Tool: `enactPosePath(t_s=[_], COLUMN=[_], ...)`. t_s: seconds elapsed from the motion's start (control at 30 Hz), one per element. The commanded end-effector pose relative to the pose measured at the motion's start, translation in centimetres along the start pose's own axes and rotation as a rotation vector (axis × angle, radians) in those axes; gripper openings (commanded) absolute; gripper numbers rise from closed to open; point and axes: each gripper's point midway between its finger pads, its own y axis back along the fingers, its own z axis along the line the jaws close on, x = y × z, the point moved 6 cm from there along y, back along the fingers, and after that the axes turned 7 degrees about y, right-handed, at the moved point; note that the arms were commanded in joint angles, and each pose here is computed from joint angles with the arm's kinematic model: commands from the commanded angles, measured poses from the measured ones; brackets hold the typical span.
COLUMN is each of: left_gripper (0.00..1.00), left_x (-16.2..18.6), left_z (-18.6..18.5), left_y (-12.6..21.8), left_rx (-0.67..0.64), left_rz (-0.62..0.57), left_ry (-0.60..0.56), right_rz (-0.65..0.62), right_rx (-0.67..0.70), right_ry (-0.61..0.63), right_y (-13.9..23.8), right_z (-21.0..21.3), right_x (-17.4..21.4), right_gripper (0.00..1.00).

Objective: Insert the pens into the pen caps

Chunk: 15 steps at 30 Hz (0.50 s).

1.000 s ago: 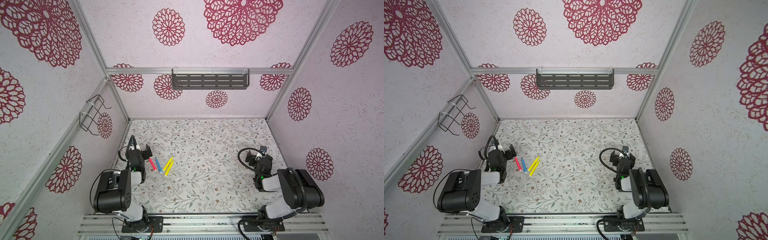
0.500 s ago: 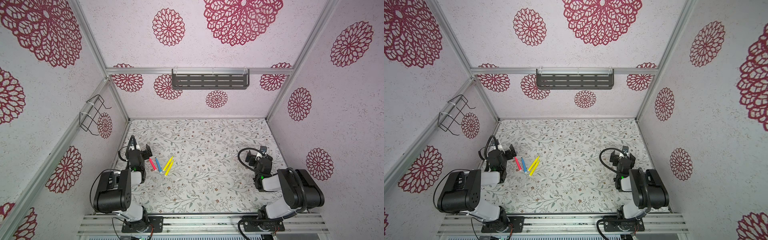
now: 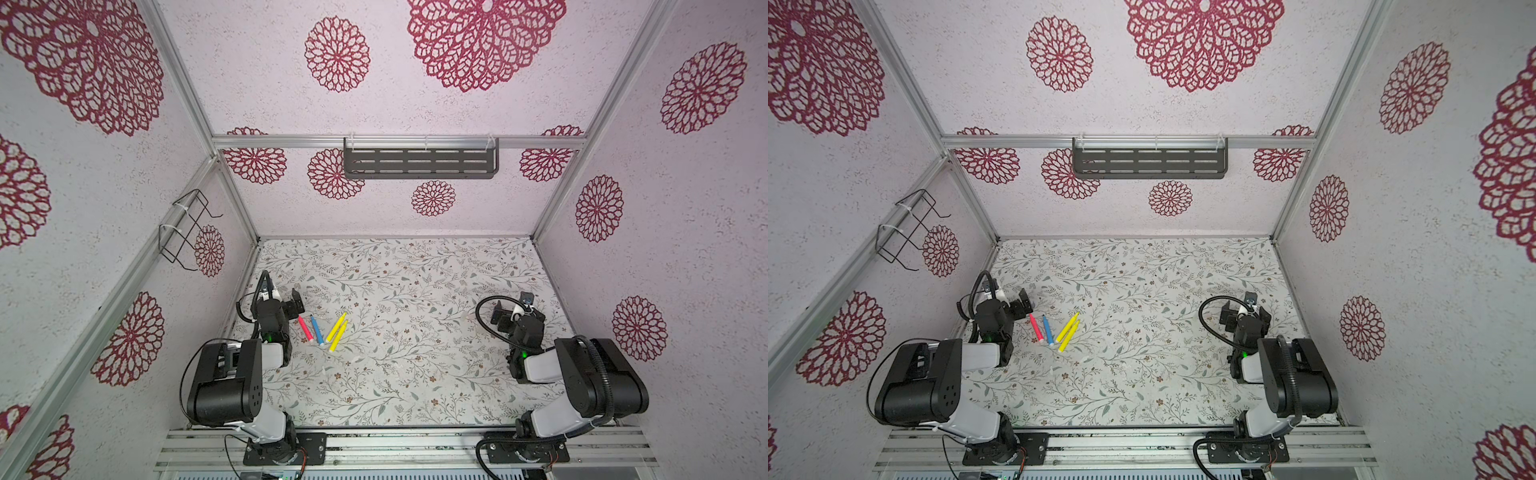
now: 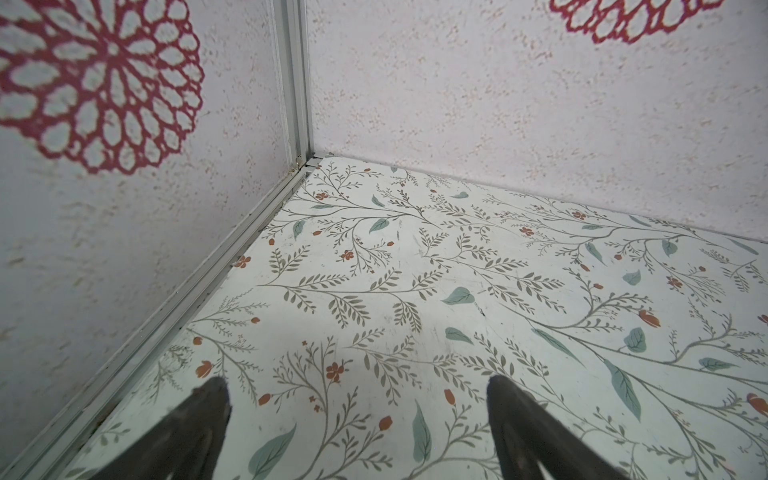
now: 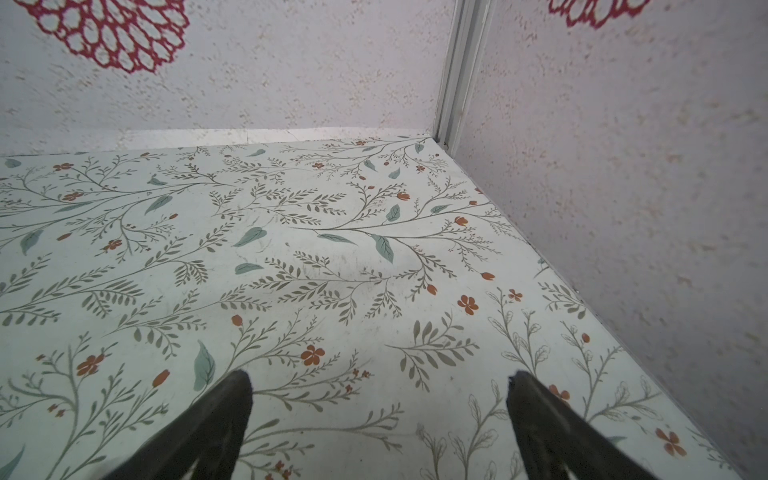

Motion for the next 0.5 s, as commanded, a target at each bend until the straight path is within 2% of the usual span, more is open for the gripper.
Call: enactPosePath(t_s=[0.0,0.47], left_gripper=[0.99,0.99], left_x=[-0.6,-0.86], left_z=[-0.15,-0.28], left_y=[0.18,0.31], left_rx=[0.01,0.017], left_rz=[-0.029,-0.035], left_ry=[-0.009,-0.005], right_rz=[-0.058,-0.071], right_rx=[-0.003,-0.003], right_ry=[-0.031,-0.03], right_y=[0.18,0.37], right_z=[-0.01,-0.05], right_x=[-1.34,-1.55], right_gripper=[0.99,0.99])
